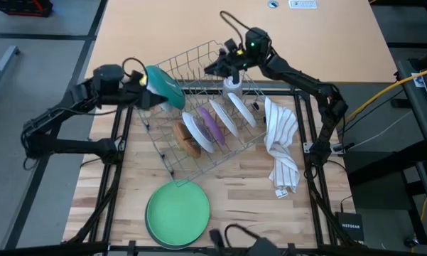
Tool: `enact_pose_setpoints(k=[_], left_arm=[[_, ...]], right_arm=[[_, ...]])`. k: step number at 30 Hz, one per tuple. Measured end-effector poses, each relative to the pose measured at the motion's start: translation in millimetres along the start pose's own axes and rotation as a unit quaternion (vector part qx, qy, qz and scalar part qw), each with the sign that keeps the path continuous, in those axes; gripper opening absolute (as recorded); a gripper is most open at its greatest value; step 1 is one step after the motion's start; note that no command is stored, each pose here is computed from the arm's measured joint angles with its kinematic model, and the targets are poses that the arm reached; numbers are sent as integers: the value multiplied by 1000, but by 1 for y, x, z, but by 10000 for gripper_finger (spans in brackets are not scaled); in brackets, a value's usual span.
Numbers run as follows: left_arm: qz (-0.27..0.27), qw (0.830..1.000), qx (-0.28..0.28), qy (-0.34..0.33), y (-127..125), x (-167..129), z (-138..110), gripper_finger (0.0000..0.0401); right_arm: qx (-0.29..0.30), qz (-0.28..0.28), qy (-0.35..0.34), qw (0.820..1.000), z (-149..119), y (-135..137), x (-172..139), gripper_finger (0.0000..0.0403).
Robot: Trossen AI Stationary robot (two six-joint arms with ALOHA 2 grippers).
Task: Sort dishes
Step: Put the light green plate into the dish rack
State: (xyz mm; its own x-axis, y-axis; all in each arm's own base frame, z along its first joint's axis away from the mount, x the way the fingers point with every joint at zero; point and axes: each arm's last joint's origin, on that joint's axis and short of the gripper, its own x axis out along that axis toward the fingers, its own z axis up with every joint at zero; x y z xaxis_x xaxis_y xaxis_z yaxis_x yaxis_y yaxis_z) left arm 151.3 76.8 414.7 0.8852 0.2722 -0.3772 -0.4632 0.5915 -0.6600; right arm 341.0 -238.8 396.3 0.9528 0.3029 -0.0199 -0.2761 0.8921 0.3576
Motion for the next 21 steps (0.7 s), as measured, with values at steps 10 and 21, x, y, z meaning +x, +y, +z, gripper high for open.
enact_pose_setpoints(k=[10, 21], left_arm=[[-96, 982, 23, 159, -49, 29, -53, 119], [-142, 943, 71, 292, -96, 49, -126, 119]], right_arm=[[30, 123, 48, 991, -11, 48, 42, 85], [76, 141, 155, 975, -34, 166, 69, 85]])
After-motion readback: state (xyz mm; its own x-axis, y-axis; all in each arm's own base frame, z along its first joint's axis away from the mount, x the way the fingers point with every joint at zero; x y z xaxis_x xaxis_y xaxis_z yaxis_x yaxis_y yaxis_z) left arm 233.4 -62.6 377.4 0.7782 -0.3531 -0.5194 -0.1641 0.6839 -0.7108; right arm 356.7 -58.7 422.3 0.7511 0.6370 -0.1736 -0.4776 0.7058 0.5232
